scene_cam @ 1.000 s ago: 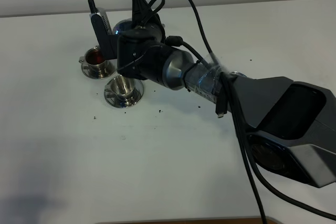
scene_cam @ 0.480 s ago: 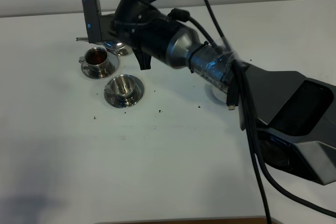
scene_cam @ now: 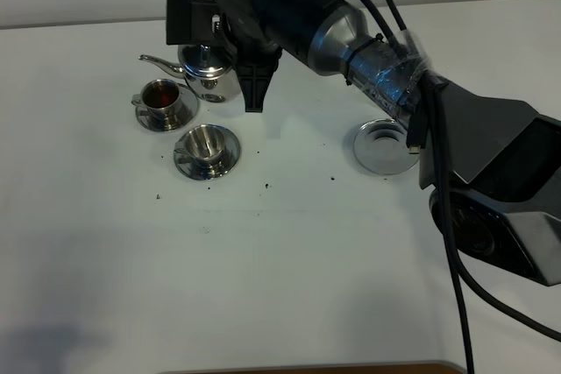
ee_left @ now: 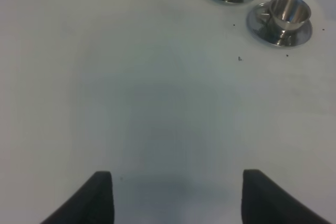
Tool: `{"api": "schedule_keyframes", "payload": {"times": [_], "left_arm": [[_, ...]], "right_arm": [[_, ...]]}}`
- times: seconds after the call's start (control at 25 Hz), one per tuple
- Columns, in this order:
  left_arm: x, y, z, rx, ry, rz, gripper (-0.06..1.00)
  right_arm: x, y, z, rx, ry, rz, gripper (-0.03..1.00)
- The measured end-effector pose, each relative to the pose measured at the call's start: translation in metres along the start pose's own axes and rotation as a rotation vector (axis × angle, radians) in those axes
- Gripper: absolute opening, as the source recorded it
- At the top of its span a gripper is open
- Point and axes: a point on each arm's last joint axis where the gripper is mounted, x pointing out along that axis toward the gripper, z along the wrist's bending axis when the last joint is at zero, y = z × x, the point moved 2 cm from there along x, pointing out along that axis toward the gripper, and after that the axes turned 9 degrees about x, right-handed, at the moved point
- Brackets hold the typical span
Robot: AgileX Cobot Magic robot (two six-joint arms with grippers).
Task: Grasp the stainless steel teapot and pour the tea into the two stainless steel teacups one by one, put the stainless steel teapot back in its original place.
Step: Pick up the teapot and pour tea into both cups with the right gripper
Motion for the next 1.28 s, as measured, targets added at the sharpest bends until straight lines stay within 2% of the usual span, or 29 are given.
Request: {"api": "schedule_keyframes", "payload": {"times": [0.24,0.4,0.76,1.08,1.28], "left_arm": [[0.0,0.0,0.0,0.0,0.0,0.0,0.58],[0.0,0.0,0.0,0.0,0.0,0.0,0.58],[0.0,0.0,0.0,0.002,0.0,0.0,0.58],[0.0,0.0,0.0,0.002,0.0,0.0,0.58],[0.0,0.0,0.0,0.002,0.0,0.0,0.58]], "right_arm": [[0.01,0.013,-0.002,-0.045,-0.03,0.062,0.19],[0.026,0.018,0.006,-0.088,-0.047,0.101,0.19],[0.03,0.023,0.002,-0.112,-0.033,0.126,0.19],[0.005,0.023,-0.013,-0.053,0.012,0.135,0.19],[-0.014,0.021,-0.023,0.038,0.043,0.109,0.19]]}}
